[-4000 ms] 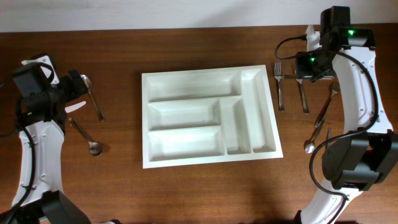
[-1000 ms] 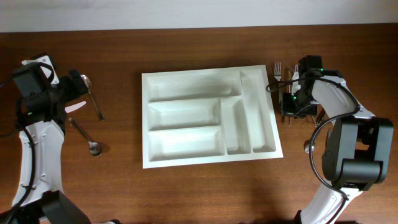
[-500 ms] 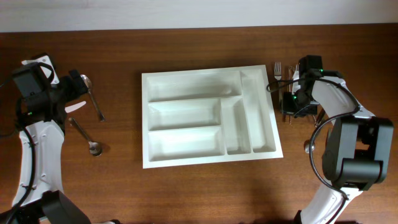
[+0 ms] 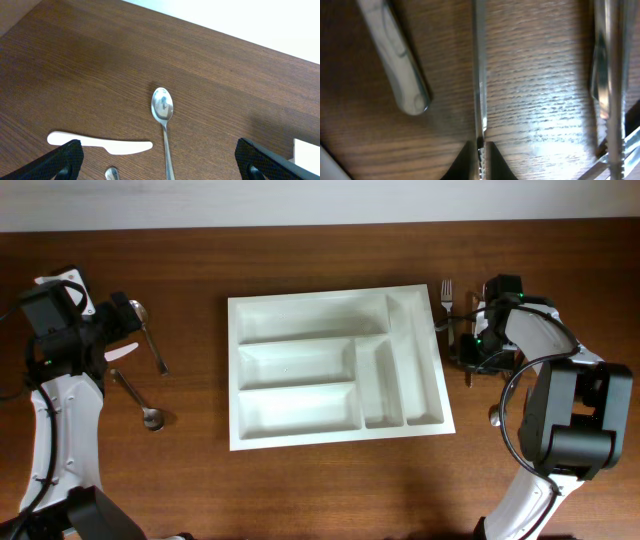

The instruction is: Pack container

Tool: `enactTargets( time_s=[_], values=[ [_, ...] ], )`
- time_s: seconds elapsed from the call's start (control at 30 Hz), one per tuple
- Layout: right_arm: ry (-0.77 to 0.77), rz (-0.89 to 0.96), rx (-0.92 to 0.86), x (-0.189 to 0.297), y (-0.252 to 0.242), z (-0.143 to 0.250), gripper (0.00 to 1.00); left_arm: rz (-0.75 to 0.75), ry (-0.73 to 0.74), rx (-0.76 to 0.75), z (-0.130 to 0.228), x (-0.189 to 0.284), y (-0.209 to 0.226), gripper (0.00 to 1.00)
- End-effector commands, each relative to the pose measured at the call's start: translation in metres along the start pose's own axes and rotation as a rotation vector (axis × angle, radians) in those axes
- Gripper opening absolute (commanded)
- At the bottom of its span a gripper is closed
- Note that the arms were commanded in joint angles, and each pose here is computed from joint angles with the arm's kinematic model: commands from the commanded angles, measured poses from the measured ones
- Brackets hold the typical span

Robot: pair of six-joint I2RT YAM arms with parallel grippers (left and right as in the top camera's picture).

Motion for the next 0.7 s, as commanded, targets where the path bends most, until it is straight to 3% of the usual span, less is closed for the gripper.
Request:
enactTargets(
  time_s=[0.0,0.03,0.1,0.3,0.5,0.67],
  values=[
    [0.007,0.014,0.007,-0.008,-0.005,0.001,0.43,-0.01,-0.02,0.002,-0.008,0.001,0.002,0.99],
    [-0.006,0.017,0.019,-0.007,-0.005,-0.002,0.61,-0.01,-0.02,0.002,-0.008,0.001,0.002,0.99],
    [-0.038,0.024,0.035,-0.005,-0.007,-0.01,0.72,-0.01,-0.02,0.002,-0.008,0.001,0.002,0.99],
    [-0.129,0.049,0.099,0.015,-0.013,-0.037,0.72,-0.01,-0.02,0.002,-0.008,0.001,0.002,0.99],
    [-0.263,0.085,0.066,0.039,-0.032,-0.07,0.48,-0.01,-0.02,0.002,-0.008,0.001,0.002,0.99],
    [-0.309,0.1,0.008,0.055,-0.056,-0.079,0.48,-0.01,-0.02,0.002,-0.008,0.001,0.002,0.99]
  ],
)
Point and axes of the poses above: each gripper's point midway between its finger pads, its own x axis back along the fingers, its own y axis along the line the jaws close on, z = x × y, the point moved 3 cm from there along x, back along the fingers, and after that the axes turned 14 degrees about x, right-handed, at the moved point
